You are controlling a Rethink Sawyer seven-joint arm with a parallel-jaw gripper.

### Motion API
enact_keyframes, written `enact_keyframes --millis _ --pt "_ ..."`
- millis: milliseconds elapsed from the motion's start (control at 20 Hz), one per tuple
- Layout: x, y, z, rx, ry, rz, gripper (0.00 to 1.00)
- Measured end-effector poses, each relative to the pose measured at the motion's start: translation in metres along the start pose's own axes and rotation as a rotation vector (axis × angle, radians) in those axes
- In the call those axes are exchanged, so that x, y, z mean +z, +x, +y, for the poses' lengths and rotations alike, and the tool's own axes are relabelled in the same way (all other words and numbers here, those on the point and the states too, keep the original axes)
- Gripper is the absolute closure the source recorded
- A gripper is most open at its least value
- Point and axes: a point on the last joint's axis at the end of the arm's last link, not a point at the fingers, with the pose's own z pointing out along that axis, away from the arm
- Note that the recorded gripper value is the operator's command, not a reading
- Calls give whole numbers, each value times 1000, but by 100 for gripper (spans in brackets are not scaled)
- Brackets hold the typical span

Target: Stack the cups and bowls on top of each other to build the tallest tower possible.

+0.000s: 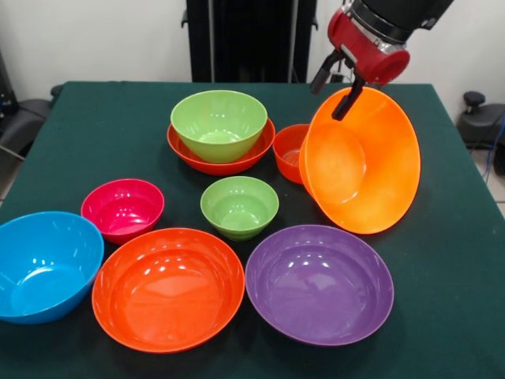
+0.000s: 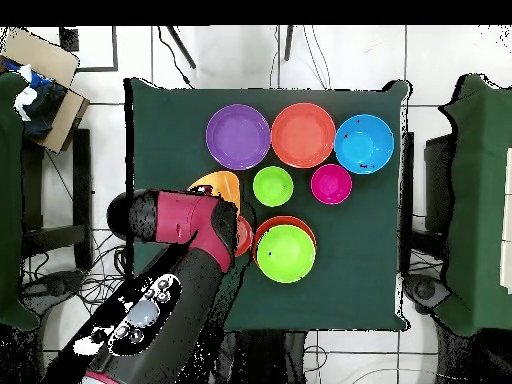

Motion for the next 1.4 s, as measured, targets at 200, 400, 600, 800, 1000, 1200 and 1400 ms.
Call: enact_keyframes --millis 200,400,600,800,1000,1200,1400 --pt "4 -2 4 5 2 -6 0" --pt "7 -3 10 7 1 -15 0" --pt "6 -4 11 9 -1 -19 0" --pt "5 -7 11 13 -1 -25 0" --pt "4 -8 10 13 -1 -27 0" --pt "4 -7 10 12 -2 -27 0" --pt "4 -8 11 12 -10 -33 0"
